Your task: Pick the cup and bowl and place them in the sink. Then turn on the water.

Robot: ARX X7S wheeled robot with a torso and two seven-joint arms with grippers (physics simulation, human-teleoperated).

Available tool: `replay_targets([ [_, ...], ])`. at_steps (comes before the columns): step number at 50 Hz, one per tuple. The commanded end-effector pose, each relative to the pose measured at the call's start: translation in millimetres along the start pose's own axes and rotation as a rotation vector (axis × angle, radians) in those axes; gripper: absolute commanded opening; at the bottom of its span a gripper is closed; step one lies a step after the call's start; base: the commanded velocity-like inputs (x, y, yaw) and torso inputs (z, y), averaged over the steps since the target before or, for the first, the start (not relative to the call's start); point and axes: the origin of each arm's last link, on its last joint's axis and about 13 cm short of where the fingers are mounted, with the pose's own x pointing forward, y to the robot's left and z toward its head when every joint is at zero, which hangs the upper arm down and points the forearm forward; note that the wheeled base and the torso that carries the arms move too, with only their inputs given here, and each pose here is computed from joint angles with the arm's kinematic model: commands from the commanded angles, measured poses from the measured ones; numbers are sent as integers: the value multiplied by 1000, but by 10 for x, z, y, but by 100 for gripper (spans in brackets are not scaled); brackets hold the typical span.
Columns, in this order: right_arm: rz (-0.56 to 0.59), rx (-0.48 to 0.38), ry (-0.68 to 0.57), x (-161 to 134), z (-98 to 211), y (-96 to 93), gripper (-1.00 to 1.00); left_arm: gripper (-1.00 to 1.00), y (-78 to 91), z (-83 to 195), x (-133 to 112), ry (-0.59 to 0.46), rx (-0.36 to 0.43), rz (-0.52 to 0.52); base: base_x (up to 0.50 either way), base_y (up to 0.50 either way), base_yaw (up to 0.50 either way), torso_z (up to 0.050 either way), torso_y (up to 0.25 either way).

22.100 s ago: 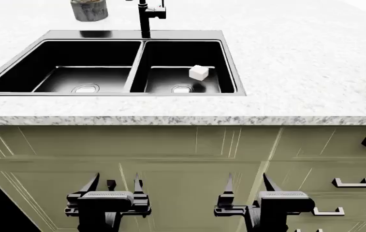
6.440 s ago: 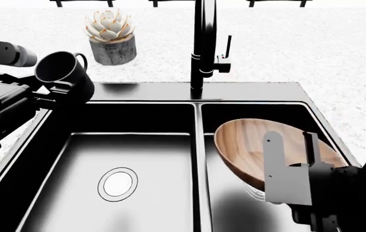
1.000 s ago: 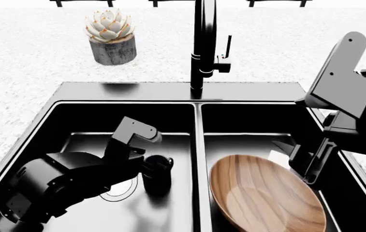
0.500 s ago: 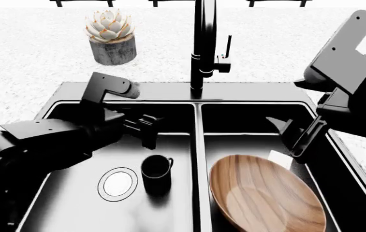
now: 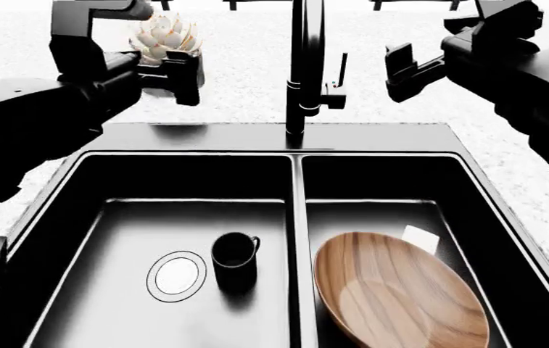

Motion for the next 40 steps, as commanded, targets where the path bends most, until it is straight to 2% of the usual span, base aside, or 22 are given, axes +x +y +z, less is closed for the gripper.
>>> replay_targets([
  [1, -90, 85, -64, 523, 7, 74, 100, 100, 76, 502, 227, -133, 40, 128, 0, 0, 0, 0, 0],
  [13, -130, 139, -114, 906, 61, 76, 100, 100, 95, 789, 522, -150, 94, 179, 0, 0, 0, 0, 1],
  [25, -123, 219, -165, 977, 214, 287, 100, 100, 110, 775, 516, -162, 109, 192, 0, 0, 0, 0, 0],
  [40, -118, 223, -185, 1004, 353, 419, 100, 100, 94, 767, 499, -178, 83, 190, 0, 0, 0, 0, 0],
])
